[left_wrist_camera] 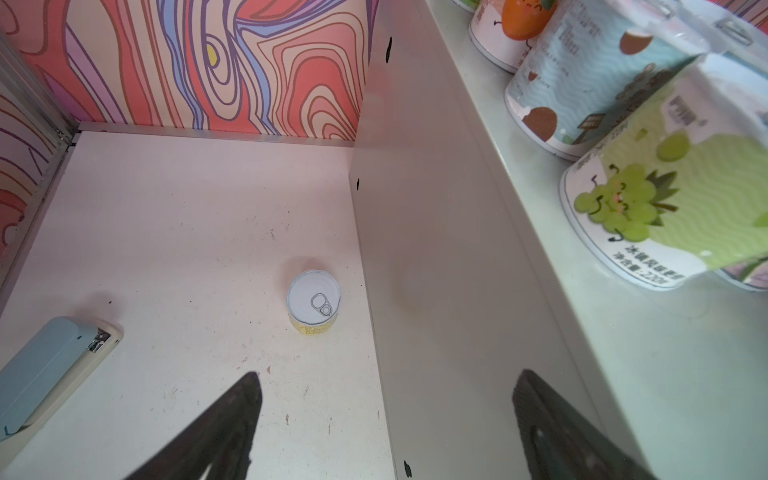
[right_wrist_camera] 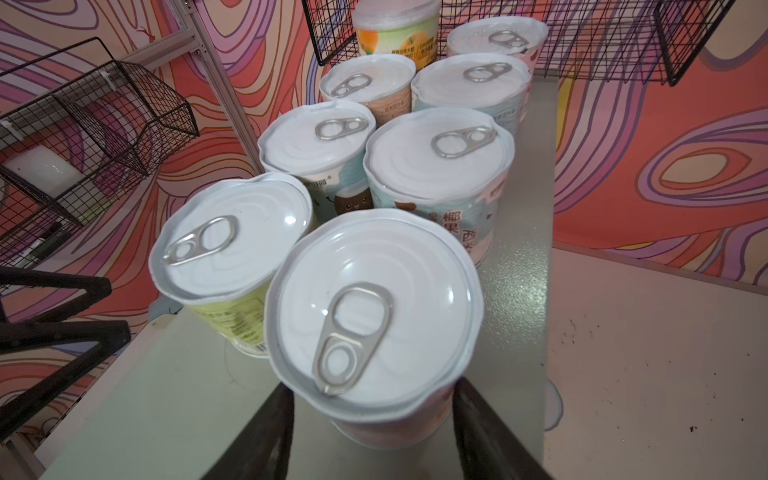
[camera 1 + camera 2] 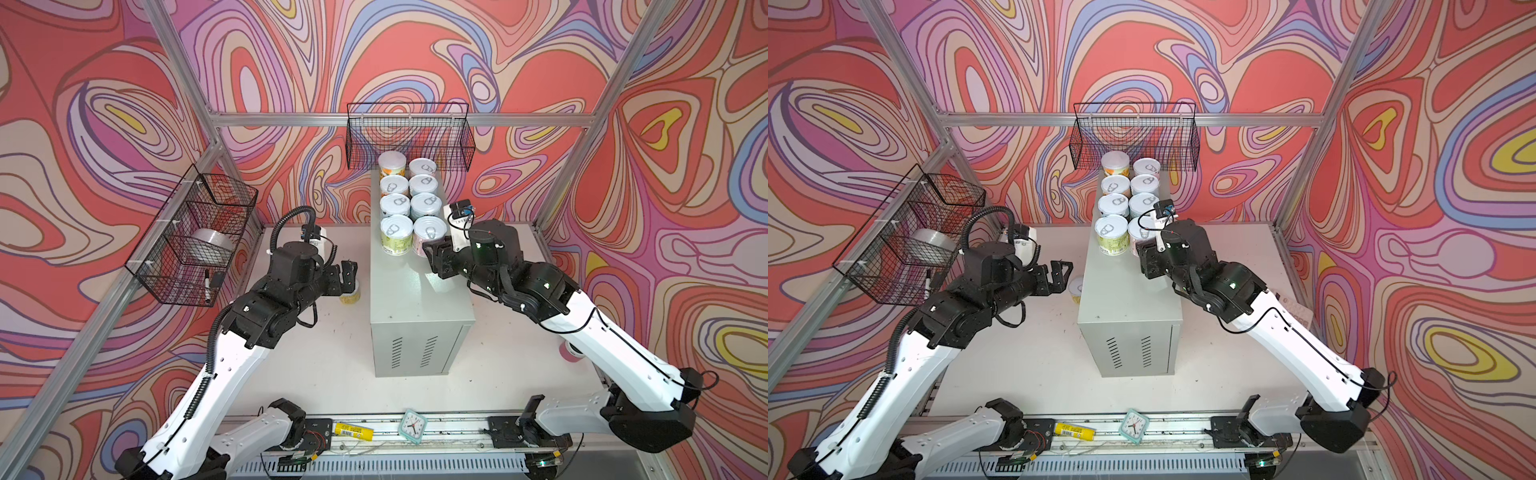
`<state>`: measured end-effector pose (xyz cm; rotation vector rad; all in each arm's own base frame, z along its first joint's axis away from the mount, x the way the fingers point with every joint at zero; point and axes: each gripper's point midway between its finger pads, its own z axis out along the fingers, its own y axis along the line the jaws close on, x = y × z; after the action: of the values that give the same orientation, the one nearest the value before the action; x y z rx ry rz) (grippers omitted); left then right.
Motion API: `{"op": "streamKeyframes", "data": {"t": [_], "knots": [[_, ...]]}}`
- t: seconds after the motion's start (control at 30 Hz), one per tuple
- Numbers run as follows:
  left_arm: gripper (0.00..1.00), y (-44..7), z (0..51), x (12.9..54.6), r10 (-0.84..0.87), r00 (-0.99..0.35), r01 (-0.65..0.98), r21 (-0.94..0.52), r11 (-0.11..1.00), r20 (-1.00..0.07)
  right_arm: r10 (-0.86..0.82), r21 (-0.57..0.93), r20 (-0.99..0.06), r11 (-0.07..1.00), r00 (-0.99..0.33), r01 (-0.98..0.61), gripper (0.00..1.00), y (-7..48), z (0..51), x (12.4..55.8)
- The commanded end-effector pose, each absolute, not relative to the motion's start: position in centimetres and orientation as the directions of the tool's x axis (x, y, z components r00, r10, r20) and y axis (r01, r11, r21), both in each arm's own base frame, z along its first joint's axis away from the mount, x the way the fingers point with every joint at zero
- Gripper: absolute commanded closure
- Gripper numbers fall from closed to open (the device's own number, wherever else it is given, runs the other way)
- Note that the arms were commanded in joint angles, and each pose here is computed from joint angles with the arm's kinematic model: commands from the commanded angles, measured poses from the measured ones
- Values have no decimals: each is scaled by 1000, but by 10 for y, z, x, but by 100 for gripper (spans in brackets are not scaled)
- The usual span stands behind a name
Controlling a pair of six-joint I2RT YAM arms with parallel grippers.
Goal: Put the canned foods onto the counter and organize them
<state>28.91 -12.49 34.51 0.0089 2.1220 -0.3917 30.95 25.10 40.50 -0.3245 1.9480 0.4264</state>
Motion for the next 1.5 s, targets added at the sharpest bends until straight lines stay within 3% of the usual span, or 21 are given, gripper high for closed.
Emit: {"op": "streamKeyframes", "data": {"t": [0.0,0.67,0.77,0.93,1.0,1.2,1.33,1.47], "knots": [[6,-125,344,291,-164,-549,152,-291,944,-820,-4,160,-928,899,-373,-409,39,253,417,314],[6,-126,340,292,-169,-554,149,-297,943,-815,26,190,-917,906,-397,-378,38,246,415,326],[5,-124,340,292,-162,-552,144,-285,948,-818,25,216,-915,873,-402,-437,35,250,422,313],[0,-112,334,293,-140,-548,107,-235,966,-825,28,275,-906,797,-422,-537,18,249,440,278],[0,-108,331,292,-141,-550,87,-224,971,-823,61,303,-906,784,-419,-542,16,241,447,266],[0,-101,299,295,-158,-578,32,-216,976,-801,151,303,-907,882,-392,-361,19,186,446,260],[0,-102,264,301,-152,-611,16,-203,979,-777,145,239,-899,953,-414,-184,12,149,408,281],[0,-95,232,312,-184,-642,-31,-215,976,-744,314,388,-814,920,-490,-55,12,102,365,314]]}}
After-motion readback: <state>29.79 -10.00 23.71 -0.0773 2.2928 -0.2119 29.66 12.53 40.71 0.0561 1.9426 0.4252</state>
